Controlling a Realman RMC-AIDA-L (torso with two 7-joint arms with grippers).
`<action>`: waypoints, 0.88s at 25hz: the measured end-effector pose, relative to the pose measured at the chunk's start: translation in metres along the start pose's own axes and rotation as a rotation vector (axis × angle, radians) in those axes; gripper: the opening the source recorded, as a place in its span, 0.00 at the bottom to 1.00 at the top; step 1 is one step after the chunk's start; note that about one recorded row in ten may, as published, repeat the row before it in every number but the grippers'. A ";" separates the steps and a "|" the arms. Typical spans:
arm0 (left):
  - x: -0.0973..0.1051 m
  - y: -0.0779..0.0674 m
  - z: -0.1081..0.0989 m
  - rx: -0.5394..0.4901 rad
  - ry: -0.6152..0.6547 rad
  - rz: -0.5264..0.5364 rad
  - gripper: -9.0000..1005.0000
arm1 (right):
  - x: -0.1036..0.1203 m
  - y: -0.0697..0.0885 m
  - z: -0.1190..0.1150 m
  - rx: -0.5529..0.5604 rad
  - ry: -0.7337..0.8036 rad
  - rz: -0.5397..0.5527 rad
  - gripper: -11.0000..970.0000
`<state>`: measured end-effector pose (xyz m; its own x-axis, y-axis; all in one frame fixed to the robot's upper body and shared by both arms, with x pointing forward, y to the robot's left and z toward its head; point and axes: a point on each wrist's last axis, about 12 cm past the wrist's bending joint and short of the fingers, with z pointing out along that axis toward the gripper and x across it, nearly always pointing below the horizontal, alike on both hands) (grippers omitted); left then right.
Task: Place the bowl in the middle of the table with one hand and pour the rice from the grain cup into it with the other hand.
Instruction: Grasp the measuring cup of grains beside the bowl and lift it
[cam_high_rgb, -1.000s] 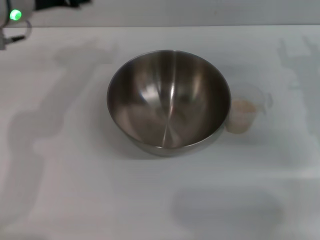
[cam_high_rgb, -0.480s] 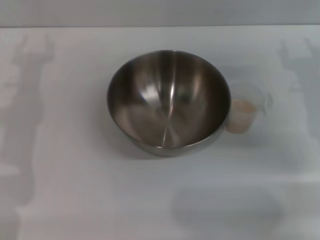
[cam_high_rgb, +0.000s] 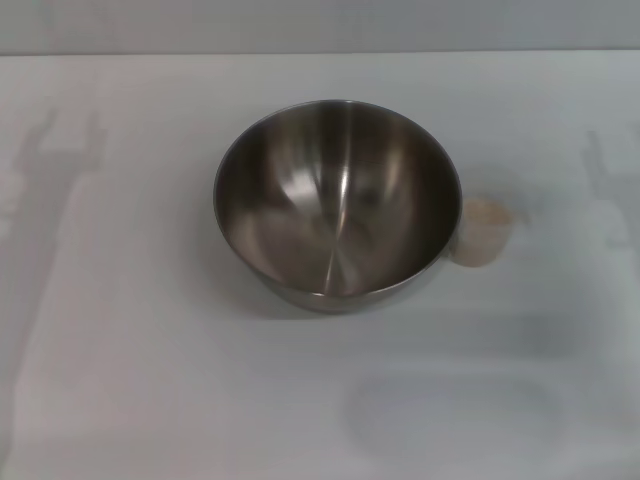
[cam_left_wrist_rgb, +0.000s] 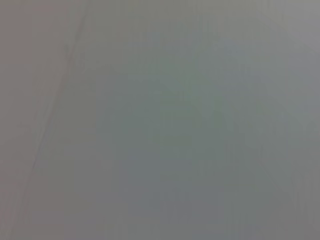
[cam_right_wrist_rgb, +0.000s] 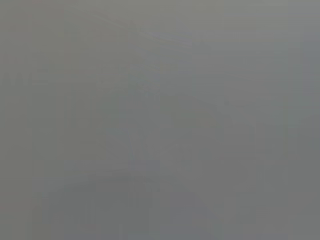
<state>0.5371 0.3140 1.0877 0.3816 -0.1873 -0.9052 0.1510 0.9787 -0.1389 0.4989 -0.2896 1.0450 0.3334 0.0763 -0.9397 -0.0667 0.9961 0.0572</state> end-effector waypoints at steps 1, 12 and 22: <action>0.001 0.001 -0.002 0.003 0.008 0.007 0.57 | 0.001 0.000 -0.008 0.001 0.012 0.000 0.68; -0.001 0.009 -0.006 0.016 0.022 0.075 0.57 | 0.008 0.032 -0.093 -0.040 0.153 -0.082 0.68; -0.002 0.010 -0.008 0.016 0.017 0.098 0.57 | 0.018 0.036 -0.108 -0.066 0.266 -0.117 0.68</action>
<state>0.5309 0.3250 1.0847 0.3799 -0.0896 -0.9207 0.1282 0.9908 -0.0435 0.4011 -0.2576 0.9934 0.0849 -0.0615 -0.9945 -0.1058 0.9919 -0.0704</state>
